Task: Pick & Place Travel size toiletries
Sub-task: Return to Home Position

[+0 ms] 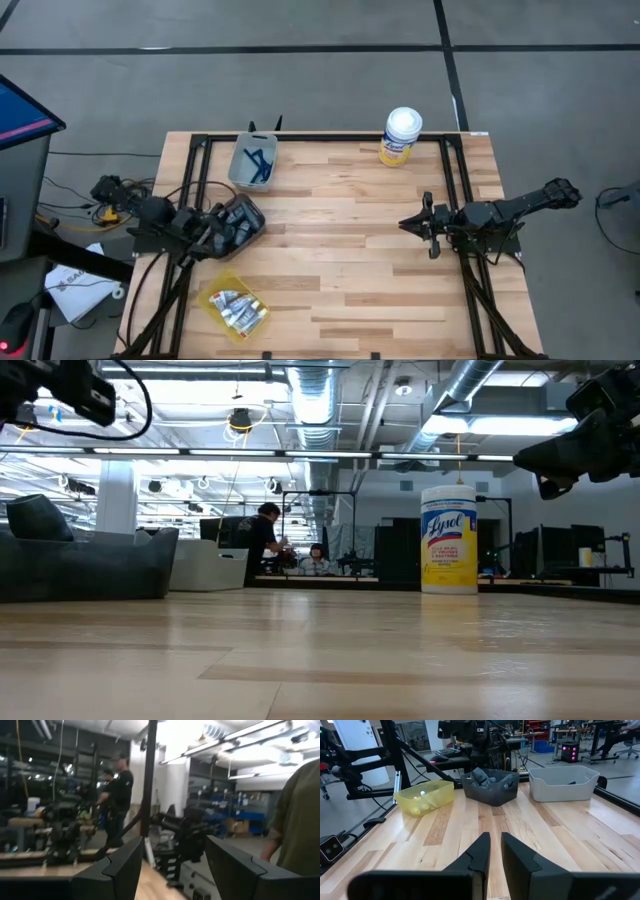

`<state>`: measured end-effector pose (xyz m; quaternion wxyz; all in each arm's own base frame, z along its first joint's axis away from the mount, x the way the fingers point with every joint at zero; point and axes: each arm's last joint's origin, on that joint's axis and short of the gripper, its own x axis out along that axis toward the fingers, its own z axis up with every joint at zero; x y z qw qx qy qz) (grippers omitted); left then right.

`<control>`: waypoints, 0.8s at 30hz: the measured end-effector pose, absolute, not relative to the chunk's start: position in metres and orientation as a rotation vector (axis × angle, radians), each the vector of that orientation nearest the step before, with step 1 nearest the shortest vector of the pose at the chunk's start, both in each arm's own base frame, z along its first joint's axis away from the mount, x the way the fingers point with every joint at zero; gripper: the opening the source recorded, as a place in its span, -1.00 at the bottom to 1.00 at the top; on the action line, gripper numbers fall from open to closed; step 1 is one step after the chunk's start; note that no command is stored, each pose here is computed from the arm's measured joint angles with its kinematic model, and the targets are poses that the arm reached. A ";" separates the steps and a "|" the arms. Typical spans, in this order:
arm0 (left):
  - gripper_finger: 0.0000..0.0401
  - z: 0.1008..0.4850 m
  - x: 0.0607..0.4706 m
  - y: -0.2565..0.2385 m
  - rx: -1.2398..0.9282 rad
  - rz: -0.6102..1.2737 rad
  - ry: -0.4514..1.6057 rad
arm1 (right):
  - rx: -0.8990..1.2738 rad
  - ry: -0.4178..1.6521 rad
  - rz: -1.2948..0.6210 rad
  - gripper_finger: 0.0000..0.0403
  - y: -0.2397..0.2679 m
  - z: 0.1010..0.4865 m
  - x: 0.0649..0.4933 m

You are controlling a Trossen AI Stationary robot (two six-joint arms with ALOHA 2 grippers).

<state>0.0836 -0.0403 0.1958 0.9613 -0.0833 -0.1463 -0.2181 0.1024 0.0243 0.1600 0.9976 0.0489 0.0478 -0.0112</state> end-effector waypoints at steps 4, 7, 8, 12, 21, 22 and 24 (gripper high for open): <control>0.04 0.190 0.086 -0.040 -0.149 -0.426 -0.238 | 0.098 0.096 -0.022 -0.80 0.024 0.160 0.102; 0.04 0.188 0.086 -0.041 -0.142 -0.444 -0.212 | 0.098 0.096 -0.022 -0.81 0.024 0.160 0.102; 0.04 0.187 0.086 -0.041 -0.137 -0.455 -0.210 | 0.098 0.096 -0.022 -0.81 0.024 0.160 0.102; 0.04 0.183 0.087 -0.042 -0.126 -0.467 -0.164 | 0.098 0.096 -0.022 -0.80 0.024 0.160 0.102; 0.04 0.177 0.088 -0.043 -0.112 -0.465 -0.100 | 0.097 0.096 -0.022 -0.81 0.024 0.160 0.102; 0.04 0.177 0.088 -0.043 -0.111 -0.465 -0.097 | 0.098 0.096 -0.022 -0.80 0.024 0.160 0.102; 0.04 0.176 0.089 -0.043 -0.110 -0.465 -0.091 | 0.098 0.096 -0.022 -0.80 0.024 0.160 0.102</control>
